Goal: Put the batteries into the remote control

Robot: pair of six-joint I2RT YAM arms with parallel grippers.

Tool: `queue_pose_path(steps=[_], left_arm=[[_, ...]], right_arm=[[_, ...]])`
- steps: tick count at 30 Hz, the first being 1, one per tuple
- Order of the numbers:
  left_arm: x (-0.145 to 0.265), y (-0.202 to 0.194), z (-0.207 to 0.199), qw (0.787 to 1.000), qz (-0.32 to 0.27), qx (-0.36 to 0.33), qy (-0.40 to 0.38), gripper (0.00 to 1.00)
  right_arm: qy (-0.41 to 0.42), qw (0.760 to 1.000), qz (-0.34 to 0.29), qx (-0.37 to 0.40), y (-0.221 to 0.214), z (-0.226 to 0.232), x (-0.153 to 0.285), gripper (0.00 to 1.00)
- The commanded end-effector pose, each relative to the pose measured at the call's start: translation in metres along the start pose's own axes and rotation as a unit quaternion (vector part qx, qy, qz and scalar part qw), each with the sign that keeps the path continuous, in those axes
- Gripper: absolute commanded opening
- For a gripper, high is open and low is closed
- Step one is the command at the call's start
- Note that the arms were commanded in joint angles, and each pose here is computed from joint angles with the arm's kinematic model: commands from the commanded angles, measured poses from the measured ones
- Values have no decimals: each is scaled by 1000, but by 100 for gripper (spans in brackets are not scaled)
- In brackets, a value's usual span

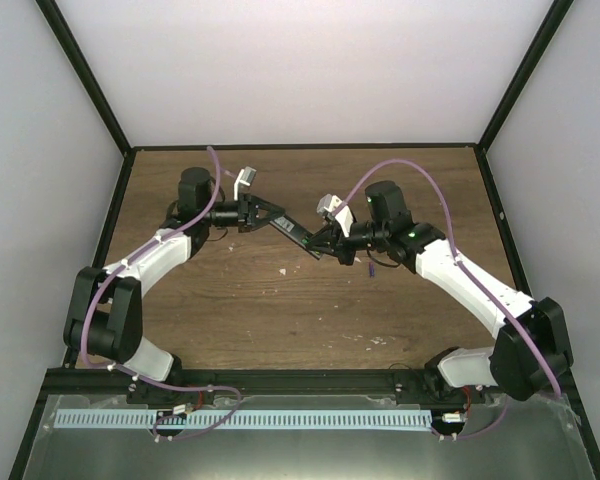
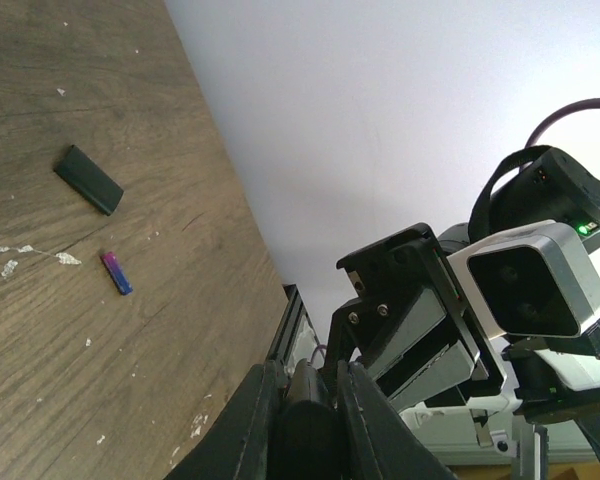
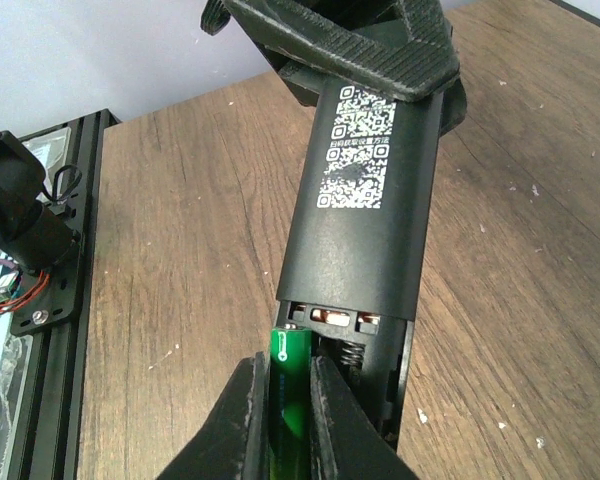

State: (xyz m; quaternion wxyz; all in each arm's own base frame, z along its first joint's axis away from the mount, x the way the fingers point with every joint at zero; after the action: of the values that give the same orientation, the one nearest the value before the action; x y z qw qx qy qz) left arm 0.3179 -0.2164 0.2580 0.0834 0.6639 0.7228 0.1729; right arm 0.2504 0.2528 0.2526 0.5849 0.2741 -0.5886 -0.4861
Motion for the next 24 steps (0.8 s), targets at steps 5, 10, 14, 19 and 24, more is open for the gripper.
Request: queue_pose_path(steps=[5,10,14,19,24], left_arm=[[-2,5,-5,1000,1,-17,-7,0],[-2,6,-4,1000,1,-17,-7,0],[-2,6,-4,1000,2,-20,-10,0],[-2,4,-7,999,11,-31,-19,0],[-2,-2,-10,998,30,-38,-33,0]], right_arm=[[-8,1000,5,12,1,-1,-3,12],[-16,1000,0,19,5,-1,1,21],[-19,999,-13,32,13,1,5,29],[-19,998,-31,47,28,6,13,40],[-30,998,-40,26,45,5,21,50]])
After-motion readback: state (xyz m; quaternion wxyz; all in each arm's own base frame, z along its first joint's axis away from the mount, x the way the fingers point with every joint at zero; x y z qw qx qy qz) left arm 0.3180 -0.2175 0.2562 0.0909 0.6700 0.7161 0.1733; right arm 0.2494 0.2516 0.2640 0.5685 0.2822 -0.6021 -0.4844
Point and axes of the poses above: each gripper's point midway between its finger pads, its own x axis back along the fingers, its own z axis along the line the jaws close on, y = z × x, the point moved 4 cm from there along x, back along the fingers
